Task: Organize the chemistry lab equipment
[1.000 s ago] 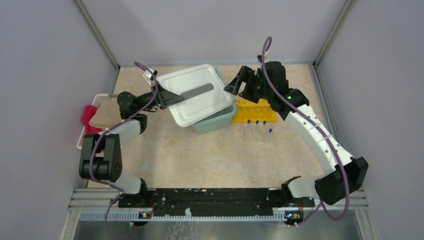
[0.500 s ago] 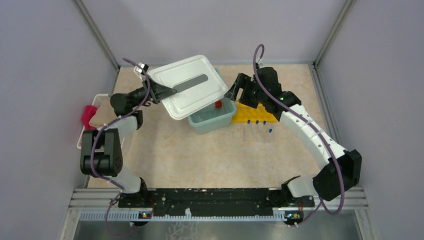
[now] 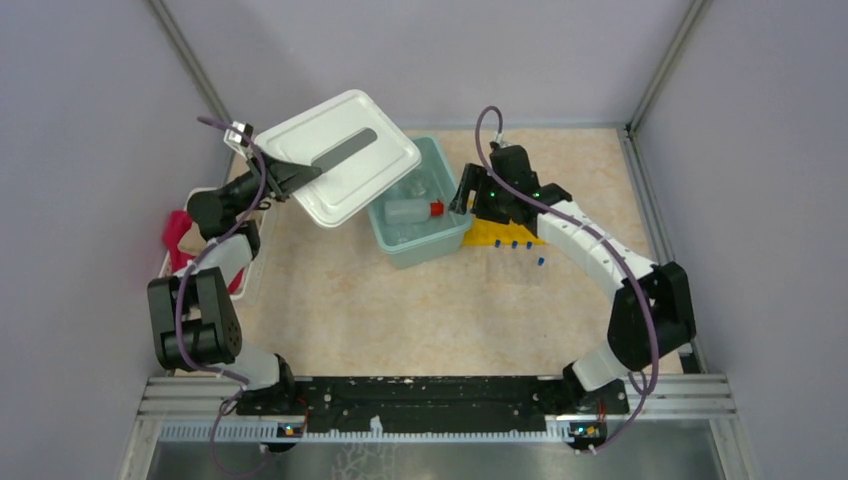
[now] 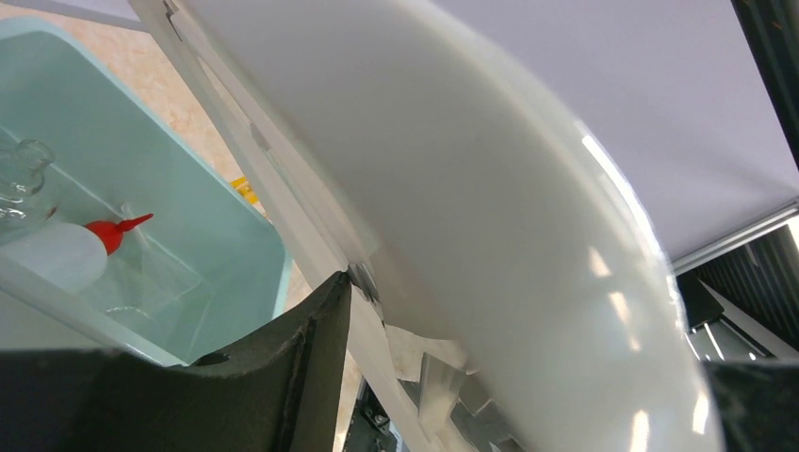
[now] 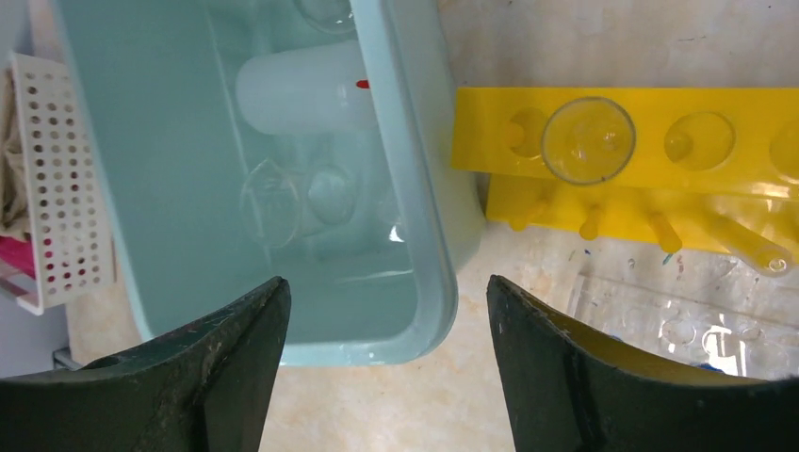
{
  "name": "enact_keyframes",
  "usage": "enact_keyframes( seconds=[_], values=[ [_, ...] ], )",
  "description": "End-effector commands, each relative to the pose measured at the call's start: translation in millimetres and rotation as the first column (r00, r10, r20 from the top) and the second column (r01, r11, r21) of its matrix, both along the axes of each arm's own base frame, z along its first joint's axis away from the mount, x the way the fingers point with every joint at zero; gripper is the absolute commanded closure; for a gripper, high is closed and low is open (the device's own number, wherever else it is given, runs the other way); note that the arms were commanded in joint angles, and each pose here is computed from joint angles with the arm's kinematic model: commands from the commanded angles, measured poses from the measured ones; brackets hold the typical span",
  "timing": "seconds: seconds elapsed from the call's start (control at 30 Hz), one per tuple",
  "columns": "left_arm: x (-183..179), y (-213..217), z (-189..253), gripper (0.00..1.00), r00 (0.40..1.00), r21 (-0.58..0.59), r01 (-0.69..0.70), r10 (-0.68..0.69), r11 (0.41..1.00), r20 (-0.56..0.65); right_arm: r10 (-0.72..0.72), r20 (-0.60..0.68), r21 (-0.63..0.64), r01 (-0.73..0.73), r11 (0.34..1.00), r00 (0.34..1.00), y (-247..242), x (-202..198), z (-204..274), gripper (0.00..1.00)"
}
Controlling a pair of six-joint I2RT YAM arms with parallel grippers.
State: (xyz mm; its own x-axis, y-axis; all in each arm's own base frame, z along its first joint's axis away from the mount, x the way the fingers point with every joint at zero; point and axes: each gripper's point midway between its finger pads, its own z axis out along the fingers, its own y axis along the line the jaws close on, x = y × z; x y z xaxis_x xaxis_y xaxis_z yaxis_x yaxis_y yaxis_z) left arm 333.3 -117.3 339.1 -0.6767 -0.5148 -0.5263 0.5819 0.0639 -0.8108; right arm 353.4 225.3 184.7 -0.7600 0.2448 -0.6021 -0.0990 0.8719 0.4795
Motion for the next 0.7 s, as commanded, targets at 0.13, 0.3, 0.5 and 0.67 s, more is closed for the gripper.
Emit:
enact_keyframes(
  seconds=[0.13, 0.3, 0.5, 0.67],
  values=[
    [-15.4, -1.9, 28.0, 1.0, 0.994, 0.015, -0.01, 0.009, 1.0, 0.11, 0.076, 0.063, -0.035, -0.074, 0.997, 0.995, 31.2, 15.5, -1.5, 0.28],
    [-15.6, -2.2, 21.7, 1.0, 0.995, 0.016, -0.011, 0.009, 1.0, 0.095, 0.155, 0.066, -0.005, -0.155, 0.988, 0.986, 63.8, -10.6, 3.6, 0.29],
    [-17.5, -3.0, 7.6, 1.0, 0.998, 0.013, -0.008, 0.008, 1.0, 0.062, 0.231, 0.086, 0.041, -0.235, 0.971, 0.969, 95.1, -41.3, 17.8, 0.28],
    [-19.9, -8.0, -5.6, 1.0, 1.0, 0.004, 0.011, -0.011, 1.0, 0.025, 0.271, 0.076, 0.072, -0.276, 0.958, 0.96, 107.8, -51.4, 26.8, 0.26]
  ],
)
